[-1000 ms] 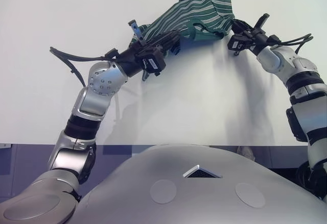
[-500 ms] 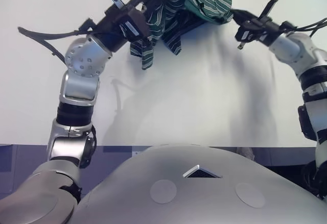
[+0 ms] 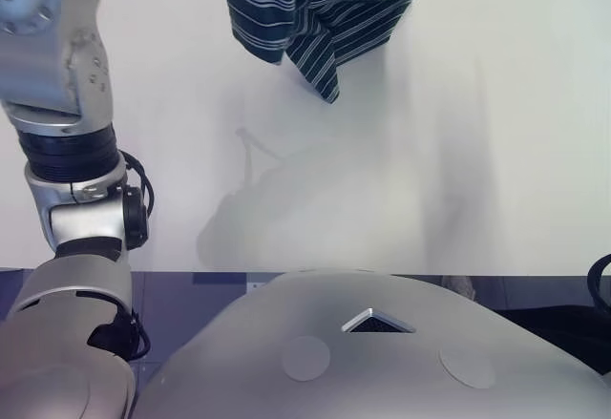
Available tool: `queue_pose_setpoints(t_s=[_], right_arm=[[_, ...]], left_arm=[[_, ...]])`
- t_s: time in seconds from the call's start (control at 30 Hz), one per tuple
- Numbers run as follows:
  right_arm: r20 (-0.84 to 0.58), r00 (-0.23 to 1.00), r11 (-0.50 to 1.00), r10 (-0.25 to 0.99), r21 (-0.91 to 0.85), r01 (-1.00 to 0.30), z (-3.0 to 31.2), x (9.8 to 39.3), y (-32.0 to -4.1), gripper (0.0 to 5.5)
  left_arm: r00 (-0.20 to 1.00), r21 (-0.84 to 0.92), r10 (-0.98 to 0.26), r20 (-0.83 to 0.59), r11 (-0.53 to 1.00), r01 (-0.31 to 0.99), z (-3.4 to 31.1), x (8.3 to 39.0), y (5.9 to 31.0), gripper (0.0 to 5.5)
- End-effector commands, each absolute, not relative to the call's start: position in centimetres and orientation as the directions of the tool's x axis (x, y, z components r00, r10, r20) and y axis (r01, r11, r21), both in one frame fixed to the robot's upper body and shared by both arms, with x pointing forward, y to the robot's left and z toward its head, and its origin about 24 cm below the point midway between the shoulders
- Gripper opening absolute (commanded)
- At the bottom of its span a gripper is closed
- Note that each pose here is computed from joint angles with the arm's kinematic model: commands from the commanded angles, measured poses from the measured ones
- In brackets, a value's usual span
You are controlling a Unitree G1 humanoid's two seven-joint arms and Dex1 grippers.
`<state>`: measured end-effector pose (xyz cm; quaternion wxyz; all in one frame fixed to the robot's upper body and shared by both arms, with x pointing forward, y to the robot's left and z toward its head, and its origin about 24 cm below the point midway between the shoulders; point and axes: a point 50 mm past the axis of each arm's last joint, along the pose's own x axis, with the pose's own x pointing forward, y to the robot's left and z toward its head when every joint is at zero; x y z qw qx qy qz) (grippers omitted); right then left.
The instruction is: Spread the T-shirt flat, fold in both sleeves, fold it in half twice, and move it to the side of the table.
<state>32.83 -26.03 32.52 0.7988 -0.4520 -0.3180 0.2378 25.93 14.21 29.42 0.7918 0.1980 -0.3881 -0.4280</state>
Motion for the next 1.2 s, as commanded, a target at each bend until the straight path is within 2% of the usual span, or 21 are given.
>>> queue_pose_setpoints(t_s=[0.03,0.1,0.2,0.27,0.33,0.4,0.43,0.5,0.57,0.6,0.67,0.73,0.77,0.83,0.93,0.97,1.0,1.07,1.17,1.2], right_arm=[[0.392,0.601,0.556,0.697,-0.824,-0.108,37.7,30.0,-26.9,0.01],[0.317,0.589,0.524,0.743,-0.823,-0.218,38.1,28.6,-27.3,0.01],[0.093,0.563,0.415,0.821,-0.774,-0.478,36.3,26.2,-27.9,0.01],[-0.092,0.446,0.289,0.89,-0.645,-0.708,34.1,24.4,-26.7,0.01],[-0.235,0.244,0.114,0.941,-0.458,-0.882,32.7,22.4,-24.7,0.01],[-0.29,0.061,-0.023,0.955,-0.278,-0.96,32.4,20.8,-23.2,0.01],[-0.293,-0.058,-0.101,0.954,-0.134,-0.986,31.3,20.0,-22.1,0.01],[-0.278,-0.246,-0.219,0.928,0.125,-0.968,28.5,18.5,-20.5,0.01],[-0.303,-0.307,-0.226,0.902,0.272,-0.935,24.6,18.0,-19.6,0.01],[-0.379,-0.283,-0.187,0.881,0.271,-0.944,22.1,18.2,-19.8,0.01],[-0.566,-0.239,-0.134,0.789,0.222,-0.966,17.3,18.4,-21.3,0.01],[-0.661,-0.224,-0.135,0.716,0.184,-0.974,13.8,18.0,-22.2,0.01],[-0.665,-0.213,-0.127,0.716,0.177,-0.976,12.7,17.8,-22.0,0.01],[-0.662,-0.203,-0.124,0.721,0.166,-0.978,11.6,17.6,-21.8,0.01],[-0.775,-0.243,-0.165,0.583,0.18,-0.97,5.7,14.9,-22.8,0.01],[-0.804,-0.229,-0.163,0.549,0.166,-0.973,5.6,14.5,-23.1,0.01],[-0.829,-0.177,-0.137,0.531,0.122,-0.983,5.9,14.6,-23.4,0.01],[-0.873,-0.03,-0.121,0.486,-0.033,-0.992,7.2,15.0,-23.6,0.01],[-0.887,0.213,-0.04,0.41,-0.251,-0.967,0.3,17.3,-23.1,0.01],[-0.865,0.335,0.011,0.375,-0.357,-0.934,-0.8,19.8,-22.8,0.01]], left_arm=[[0.196,0.626,-0.842,0.503,0.512,0.588,33.5,24.2,13.9,0.0],[0.141,0.61,-0.884,0.445,0.414,0.676,33.5,23.5,13.5,0.0],[0.058,0.506,-0.967,0.247,0.18,0.844,30.3,22.4,13.2,0.0],[-0.057,0.32,-0.993,0.099,-0.022,0.947,27.4,20.6,13.6,0.0],[-0.167,0.138,-0.985,0.036,-0.161,0.977,26.1,18.5,14.3,0.0],[-0.268,0.008,-0.963,0.015,-0.268,0.963,26.4,16.9,14.7,0.0],[-0.315,-0.046,-0.949,0.027,-0.316,0.948,26.9,16.2,14.7,0.0],[-0.377,-0.125,-0.923,0.073,-0.383,0.915,27.8,15.4,14.5,0.0],[-0.371,-0.199,-0.926,0.072,-0.378,0.904,26.5,15.7,13.8,0.0],[-0.306,-0.234,-0.952,0.018,-0.301,0.924,24.6,16.5,13.2,0.0],[-0.098,-0.28,-0.975,-0.197,-0.04,0.959,19.1,18.8,12.1,0.0],[0.0,-0.312,-0.925,-0.381,0.129,0.941,13.8,19.8,12.1,0.0],[0.013,-0.341,-0.901,-0.434,0.177,0.923,11.7,19.7,12.3,0.0],[0.016,-0.358,-0.878,-0.479,0.212,0.91,9.6,19.6,12.5,0.0],[-0.023,-0.319,-0.737,-0.676,0.264,0.91,3.6,17.7,13.6,0.0],[-0.044,-0.297,-0.694,-0.719,0.249,0.922,2.1,17.0,13.9,0.0],[-0.043,-0.257,-0.658,-0.752,0.232,0.938,1.1,16.8,14.0,0.0],[0.064,-0.046,-0.578,-0.814,0.174,0.984,-0.4,17.7,13.8,0.0],[0.219,0.206,-0.551,-0.805,0.086,0.975,-0.7,19.9,12.4,0.0],[0.276,0.274,-0.546,-0.791,0.087,0.958,-0.4,21.6,11.8,0.0]])
